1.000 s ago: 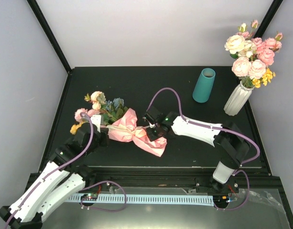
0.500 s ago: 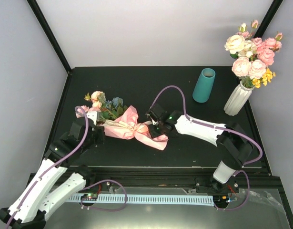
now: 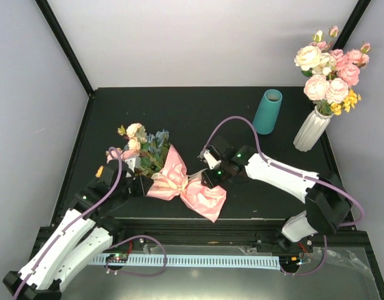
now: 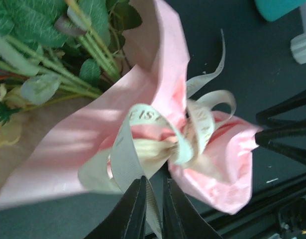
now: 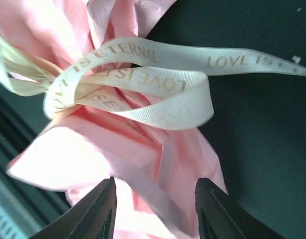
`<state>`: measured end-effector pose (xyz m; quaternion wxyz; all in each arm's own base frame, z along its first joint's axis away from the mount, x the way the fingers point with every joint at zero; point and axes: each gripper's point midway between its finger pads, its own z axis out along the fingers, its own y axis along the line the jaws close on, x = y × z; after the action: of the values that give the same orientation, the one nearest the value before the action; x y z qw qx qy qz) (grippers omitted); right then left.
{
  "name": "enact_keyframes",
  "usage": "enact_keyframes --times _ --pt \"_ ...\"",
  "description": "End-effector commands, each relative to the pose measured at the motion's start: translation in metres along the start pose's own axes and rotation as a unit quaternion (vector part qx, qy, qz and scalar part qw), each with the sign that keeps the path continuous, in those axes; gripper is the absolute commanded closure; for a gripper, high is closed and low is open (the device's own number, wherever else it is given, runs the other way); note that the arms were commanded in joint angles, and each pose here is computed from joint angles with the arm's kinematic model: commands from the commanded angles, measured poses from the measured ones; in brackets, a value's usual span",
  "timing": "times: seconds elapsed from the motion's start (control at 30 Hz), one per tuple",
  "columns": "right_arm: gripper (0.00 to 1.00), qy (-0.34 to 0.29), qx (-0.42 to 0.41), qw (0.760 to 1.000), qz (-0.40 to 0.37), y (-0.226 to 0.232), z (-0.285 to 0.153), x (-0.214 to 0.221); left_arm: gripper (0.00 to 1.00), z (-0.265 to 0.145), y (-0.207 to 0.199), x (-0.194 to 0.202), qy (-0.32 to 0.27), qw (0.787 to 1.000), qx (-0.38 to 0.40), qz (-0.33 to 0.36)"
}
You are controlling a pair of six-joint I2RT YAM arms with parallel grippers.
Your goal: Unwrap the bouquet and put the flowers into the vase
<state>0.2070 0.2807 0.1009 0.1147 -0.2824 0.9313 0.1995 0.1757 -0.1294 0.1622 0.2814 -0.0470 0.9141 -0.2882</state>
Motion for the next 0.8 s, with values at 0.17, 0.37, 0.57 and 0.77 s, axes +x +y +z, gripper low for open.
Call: enact_keyframes --times 0.17,0.37,0.57,0.77 --pt "0.33 0.040 -0.032 0.998 -0.028 0.015 -0.033 0.028 0.97 -0.002 -0.007 0.006 0.025 0.998 0.013 -0.049" --pt "0.25 0.031 -0.080 0.996 -0.030 0.032 -0.032 0.022 0.99 -0.028 -0.010 -0.021 -0.027 0.999 -0.018 -0.021" --pt "0.17 0.035 -0.070 0.997 -0.006 0.029 -0.023 0.014 0.98 -0.066 -0.025 -0.060 -0.098 0.995 -0.034 0.005" --pt "0.13 0.025 -0.063 0.998 -0.001 0.027 -0.014 0.006 0.98 -0.082 -0.028 -0.082 -0.123 0.990 -0.067 0.030"
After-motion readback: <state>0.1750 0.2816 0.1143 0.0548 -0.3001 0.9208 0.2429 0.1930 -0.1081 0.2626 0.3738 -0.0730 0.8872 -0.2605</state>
